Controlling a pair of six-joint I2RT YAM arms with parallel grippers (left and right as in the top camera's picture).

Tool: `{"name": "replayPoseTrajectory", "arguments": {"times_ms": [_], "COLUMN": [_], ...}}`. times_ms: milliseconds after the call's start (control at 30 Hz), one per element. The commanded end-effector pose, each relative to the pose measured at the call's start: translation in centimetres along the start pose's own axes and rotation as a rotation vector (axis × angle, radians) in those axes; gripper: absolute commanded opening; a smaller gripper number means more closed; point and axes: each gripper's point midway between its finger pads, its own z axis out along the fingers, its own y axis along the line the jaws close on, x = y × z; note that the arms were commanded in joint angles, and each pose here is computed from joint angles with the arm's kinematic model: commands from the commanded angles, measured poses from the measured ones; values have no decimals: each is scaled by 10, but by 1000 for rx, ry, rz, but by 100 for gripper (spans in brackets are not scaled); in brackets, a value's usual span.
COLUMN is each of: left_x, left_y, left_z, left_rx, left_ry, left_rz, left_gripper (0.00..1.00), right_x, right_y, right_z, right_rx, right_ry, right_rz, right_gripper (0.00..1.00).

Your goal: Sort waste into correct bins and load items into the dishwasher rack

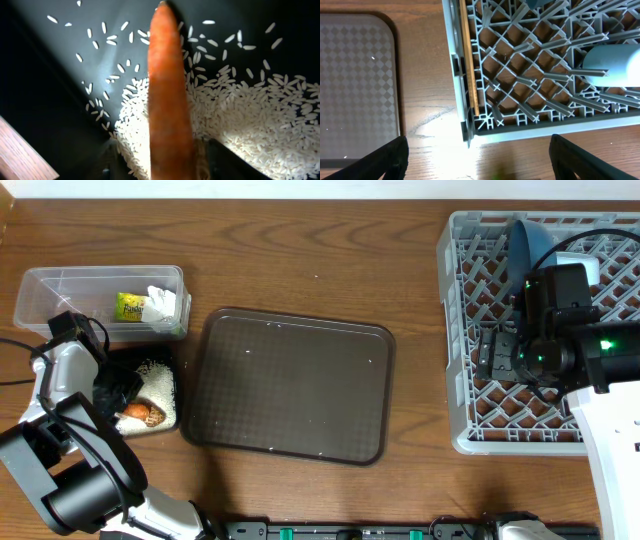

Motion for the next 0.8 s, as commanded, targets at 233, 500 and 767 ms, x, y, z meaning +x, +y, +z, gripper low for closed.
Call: {"name": "replayPoseTrajectory", "arguments": {"times_ms": [233,500,767], "left_x": [9,49,99], "left_y": [-15,-40,-44], "left_z": [-49,-124,-137], "left_rx": [175,374,322], "left_ry": [-15,-105,-104], "left_rz": [31,181,408], "left_gripper": [64,65,64], "right_x": [-2,13,50], "right_y": [59,129,193], "right_z": [-4,25,85], "right_rx": [-320,-452,-447], "right_ry": [-3,84,273], "right_rz": [-227,-412,-531], "right_gripper": [74,1,1]}}
